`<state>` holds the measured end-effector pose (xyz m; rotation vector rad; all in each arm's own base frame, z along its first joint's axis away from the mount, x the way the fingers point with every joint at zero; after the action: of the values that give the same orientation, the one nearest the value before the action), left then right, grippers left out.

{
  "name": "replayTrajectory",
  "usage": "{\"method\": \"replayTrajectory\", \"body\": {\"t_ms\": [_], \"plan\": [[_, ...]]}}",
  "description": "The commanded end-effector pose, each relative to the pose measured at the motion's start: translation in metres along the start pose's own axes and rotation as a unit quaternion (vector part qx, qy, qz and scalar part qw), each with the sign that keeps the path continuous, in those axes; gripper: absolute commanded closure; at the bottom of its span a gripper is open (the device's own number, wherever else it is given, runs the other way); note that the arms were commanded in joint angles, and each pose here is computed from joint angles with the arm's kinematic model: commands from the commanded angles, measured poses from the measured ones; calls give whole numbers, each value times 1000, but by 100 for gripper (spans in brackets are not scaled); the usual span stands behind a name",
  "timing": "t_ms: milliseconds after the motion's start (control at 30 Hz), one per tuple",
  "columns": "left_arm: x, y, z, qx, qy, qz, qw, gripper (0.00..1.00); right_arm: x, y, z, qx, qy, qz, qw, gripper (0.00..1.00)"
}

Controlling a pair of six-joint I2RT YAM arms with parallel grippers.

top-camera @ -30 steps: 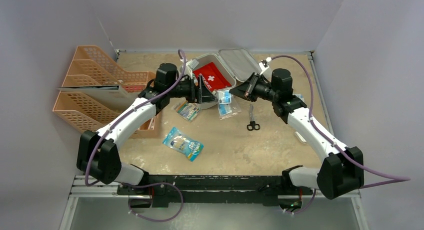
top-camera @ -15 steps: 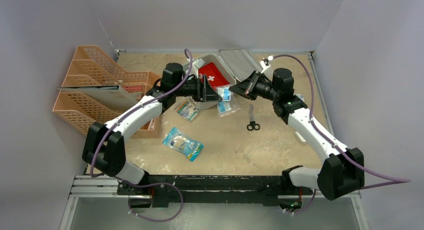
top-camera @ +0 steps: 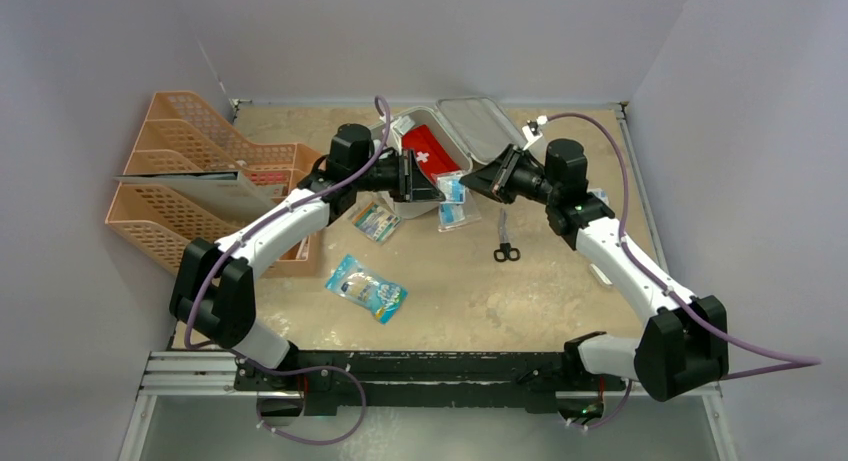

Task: Organize the medicine kit
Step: Pick up the medical item at the center of the board, then place the medical item at the medicine box.

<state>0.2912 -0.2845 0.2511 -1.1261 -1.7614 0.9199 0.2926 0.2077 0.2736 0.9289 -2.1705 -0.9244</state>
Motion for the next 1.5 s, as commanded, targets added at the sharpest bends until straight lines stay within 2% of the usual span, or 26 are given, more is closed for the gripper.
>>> {"method": "replayTrajectory", "body": {"t_ms": [0, 100, 167, 267, 467, 667, 800, 967, 1200, 1467], "plan": [[1, -22, -17, -34, -26, 19, 999, 100, 6, -4, 4, 22, 0, 23, 999, 77], [0, -18, -23, -34, -43, -2, 998, 100, 14, -9, 5, 34, -7, 51, 998, 56], [0, -16, -27, -36, -55, -14, 998, 100, 20, -11, 7, 47, -9, 71, 996, 39], [-2, -10, -37, -41, -77, -36, 996, 100, 35, -13, 10, 62, -17, 98, 993, 3], [-10, 17, -63, -32, -121, -118, 985, 100, 61, -10, 16, 112, -31, 124, 985, 1], [-10, 47, -112, -9, -214, -180, 960, 100, 78, -8, 23, 135, -28, 137, 981, 1], [-13, 75, -140, 20, -250, -207, 946, 100, 84, -10, 26, 155, -25, 141, 978, 1], [-29, 113, -165, 48, -253, -233, 938, 100, 85, -12, 29, 161, -17, 144, 976, 1], [-52, 132, -191, 76, -258, -202, 942, 100, 82, -19, 32, 158, -2, 154, 975, 1], [-65, 166, -196, 104, -270, -217, 932, 100, 81, -17, 28, 168, 0, 156, 973, 1]]}}
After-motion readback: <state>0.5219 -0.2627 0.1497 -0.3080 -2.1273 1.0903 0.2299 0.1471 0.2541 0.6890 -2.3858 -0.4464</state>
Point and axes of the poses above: each gripper's point midway between its finger pads, its own x axis back along the fingers, its own y axis along the line the jaws close on, z = x × y, the point moved 4 cm from there along x, back along the fingers, and after that the axes turned 14 degrees about x, right-handed, at the moved point
